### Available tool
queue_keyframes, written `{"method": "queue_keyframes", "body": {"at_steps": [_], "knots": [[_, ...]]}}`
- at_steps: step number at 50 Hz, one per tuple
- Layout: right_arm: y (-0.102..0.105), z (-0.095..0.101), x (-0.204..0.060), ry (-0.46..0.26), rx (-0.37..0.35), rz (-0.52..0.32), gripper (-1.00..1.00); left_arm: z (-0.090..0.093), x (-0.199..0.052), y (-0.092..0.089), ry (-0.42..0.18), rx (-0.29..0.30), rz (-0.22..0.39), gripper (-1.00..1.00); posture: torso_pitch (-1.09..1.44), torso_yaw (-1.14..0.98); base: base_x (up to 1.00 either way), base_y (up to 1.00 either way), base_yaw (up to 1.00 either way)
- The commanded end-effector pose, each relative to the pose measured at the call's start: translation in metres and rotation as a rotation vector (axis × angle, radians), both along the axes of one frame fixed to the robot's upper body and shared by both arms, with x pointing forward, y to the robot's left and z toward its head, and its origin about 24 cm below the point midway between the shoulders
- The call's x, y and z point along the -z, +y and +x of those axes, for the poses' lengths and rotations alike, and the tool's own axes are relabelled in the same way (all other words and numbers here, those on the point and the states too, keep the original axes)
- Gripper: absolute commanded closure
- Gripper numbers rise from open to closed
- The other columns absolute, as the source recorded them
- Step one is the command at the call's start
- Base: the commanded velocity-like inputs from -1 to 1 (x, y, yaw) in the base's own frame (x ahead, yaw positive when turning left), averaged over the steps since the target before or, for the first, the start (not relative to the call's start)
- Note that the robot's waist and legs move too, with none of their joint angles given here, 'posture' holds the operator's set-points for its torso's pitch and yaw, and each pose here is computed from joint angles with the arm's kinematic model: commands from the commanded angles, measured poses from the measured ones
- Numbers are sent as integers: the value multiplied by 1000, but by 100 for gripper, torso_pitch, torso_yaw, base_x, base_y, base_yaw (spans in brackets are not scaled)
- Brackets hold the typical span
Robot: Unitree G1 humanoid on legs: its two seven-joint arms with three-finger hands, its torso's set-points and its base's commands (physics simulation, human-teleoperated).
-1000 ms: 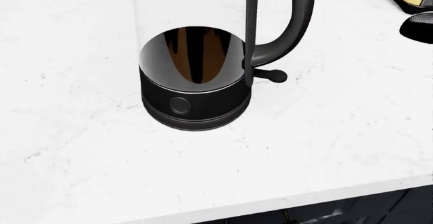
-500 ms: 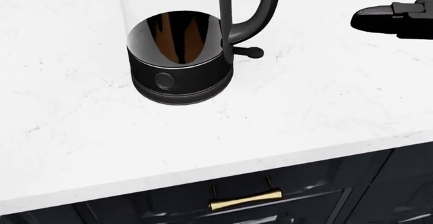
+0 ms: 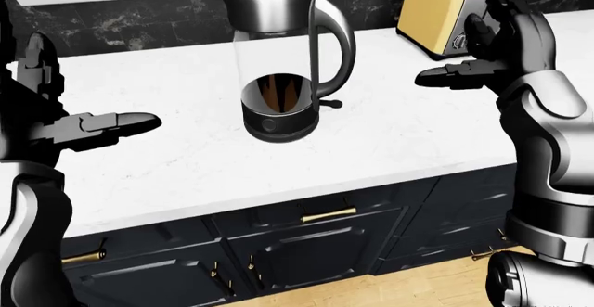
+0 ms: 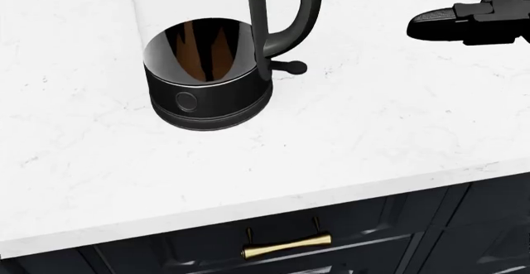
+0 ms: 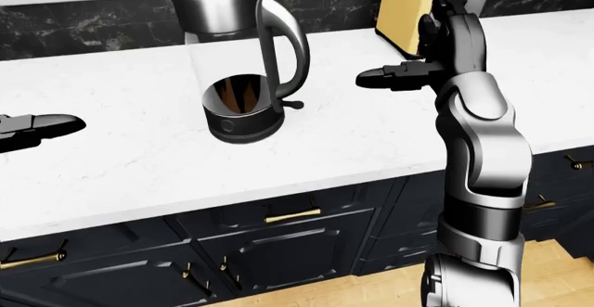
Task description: Press down the lever to turn on the electric kettle.
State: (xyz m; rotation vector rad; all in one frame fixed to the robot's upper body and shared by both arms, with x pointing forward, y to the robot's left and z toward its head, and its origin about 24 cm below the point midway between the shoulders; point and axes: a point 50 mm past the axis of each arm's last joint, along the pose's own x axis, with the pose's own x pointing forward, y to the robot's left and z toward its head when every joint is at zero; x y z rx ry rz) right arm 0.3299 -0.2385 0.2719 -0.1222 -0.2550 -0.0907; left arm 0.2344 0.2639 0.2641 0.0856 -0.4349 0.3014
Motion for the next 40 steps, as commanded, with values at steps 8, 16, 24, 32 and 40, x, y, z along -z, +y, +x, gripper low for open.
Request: {"method": "queue_keyframes", "body": {"at_steps": [8, 16, 24, 32, 40], "knots": [[-1, -9, -27, -113, 5, -20, -100, -6, -15, -4, -84, 7, 32, -100, 0, 0, 25, 0, 0], [0, -8, -29, -117, 0, -23, -100, -6, -15, -3, -84, 6, 30, -100, 0, 0, 25, 0, 0], [1, -8, -32, -124, 4, -17, -100, -6, -16, -3, -85, 6, 30, -100, 0, 0, 18, 0, 0], [1, -10, -35, -134, 0, -12, -100, -6, -16, -3, -86, 7, 31, -100, 0, 0, 0, 0, 0], [3, -10, -37, -135, -3, -17, -100, -7, -16, -3, -87, 6, 30, -100, 0, 0, 0, 0, 0]]}}
